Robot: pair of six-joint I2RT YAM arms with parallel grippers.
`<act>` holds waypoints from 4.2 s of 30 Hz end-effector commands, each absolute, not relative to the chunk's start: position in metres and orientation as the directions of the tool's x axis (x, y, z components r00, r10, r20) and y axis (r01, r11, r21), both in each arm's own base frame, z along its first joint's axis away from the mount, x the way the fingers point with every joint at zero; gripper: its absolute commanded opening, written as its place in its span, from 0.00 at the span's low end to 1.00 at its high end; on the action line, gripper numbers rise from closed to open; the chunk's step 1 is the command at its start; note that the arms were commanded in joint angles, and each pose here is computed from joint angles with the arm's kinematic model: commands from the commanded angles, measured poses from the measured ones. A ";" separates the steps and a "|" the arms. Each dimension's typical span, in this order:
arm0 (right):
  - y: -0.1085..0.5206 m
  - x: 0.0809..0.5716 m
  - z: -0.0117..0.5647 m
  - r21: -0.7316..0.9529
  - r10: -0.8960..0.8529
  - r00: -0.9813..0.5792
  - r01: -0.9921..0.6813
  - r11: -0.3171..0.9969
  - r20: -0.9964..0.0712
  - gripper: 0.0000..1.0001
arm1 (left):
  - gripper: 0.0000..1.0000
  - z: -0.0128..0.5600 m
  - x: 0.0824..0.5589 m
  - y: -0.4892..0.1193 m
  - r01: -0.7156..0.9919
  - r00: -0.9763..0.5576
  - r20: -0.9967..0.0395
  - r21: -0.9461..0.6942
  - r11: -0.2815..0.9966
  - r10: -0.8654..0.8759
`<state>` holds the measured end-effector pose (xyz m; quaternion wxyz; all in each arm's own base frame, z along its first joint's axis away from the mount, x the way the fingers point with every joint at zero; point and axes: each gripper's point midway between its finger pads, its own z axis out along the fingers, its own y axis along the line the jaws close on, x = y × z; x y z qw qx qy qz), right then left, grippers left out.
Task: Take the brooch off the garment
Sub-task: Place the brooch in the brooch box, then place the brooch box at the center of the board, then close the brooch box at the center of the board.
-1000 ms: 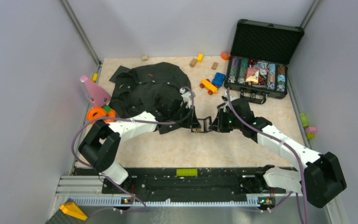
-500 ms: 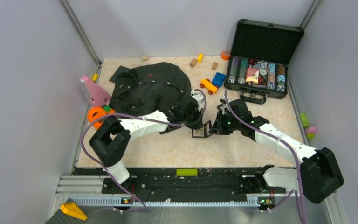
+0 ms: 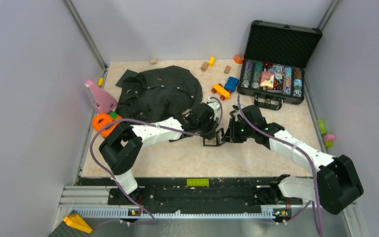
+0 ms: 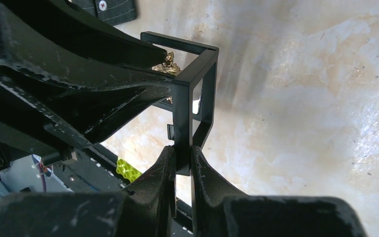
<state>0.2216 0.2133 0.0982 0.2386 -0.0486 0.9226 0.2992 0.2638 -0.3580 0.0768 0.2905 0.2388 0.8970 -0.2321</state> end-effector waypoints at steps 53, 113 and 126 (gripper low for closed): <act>0.224 0.238 0.134 0.581 0.119 -0.830 -0.272 0.767 -0.545 0.19 | 0.00 0.030 0.231 -0.320 0.431 -0.855 -0.488 -0.479 0.764 0.176; 0.255 0.213 0.073 0.477 0.036 -0.846 -0.264 0.838 -0.533 0.00 | 0.00 0.015 0.226 -0.336 0.406 -0.883 -0.442 -0.554 0.727 0.157; 0.239 0.225 0.106 0.431 0.047 -0.802 -0.269 0.861 -0.596 0.00 | 0.00 0.015 0.226 -0.342 0.394 -0.890 -0.435 -0.581 0.712 0.138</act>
